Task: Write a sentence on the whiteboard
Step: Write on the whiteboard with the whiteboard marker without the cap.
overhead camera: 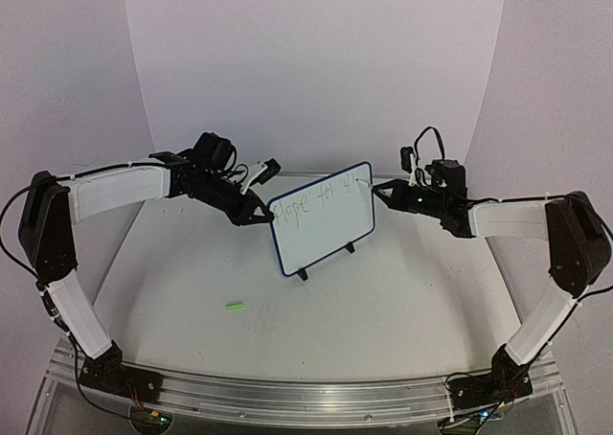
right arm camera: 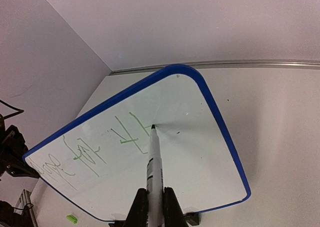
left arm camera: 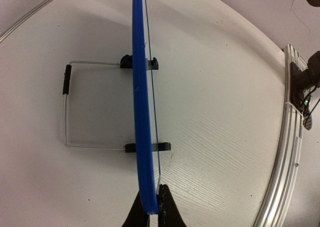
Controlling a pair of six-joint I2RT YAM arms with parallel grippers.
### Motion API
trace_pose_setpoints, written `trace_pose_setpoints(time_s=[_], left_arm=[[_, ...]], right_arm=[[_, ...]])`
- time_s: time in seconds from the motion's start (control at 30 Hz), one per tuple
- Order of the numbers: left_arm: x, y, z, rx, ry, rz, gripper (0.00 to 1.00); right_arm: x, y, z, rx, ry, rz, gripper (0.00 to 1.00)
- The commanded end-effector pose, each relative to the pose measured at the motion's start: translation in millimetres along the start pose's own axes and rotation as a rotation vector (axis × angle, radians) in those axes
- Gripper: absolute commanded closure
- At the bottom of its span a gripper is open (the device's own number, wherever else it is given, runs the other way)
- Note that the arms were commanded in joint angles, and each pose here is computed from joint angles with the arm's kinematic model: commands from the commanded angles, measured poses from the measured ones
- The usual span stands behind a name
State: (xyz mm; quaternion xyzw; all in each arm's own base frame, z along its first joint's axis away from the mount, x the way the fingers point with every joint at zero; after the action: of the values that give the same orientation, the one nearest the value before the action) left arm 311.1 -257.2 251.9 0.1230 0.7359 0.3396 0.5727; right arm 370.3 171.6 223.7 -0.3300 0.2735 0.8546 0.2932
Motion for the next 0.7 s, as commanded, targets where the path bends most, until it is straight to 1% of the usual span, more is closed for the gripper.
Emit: trace_pose_setpoints(time_s=[0.0,0.67], left_arm=[[12.5,-7.3,1.3,-0.013,0.007,0.085,1.0],[12.7,-7.8,1.5,-0.012,0.007,0.085,1.0]], right_arm=[[-11.0,-2.5,5.9,-0.006,0.015,-0.046,1.0],[14.9,-5.9,-12.2,0.032,-0.026,0.028,1.0]])
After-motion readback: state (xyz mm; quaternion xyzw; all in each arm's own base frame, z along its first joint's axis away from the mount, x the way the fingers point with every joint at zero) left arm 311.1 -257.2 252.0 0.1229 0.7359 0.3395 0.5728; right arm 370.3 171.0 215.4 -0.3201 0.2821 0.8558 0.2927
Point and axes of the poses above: each gripper's point midway between its finger pads, its own y axis back along the fingers, its own z axis along the line the jaws close on, x = y × z, the point moved 10 cm from there along y, back along the fingers, and after that the axes turned 9 degrees about -y, right-handed, at the moved point
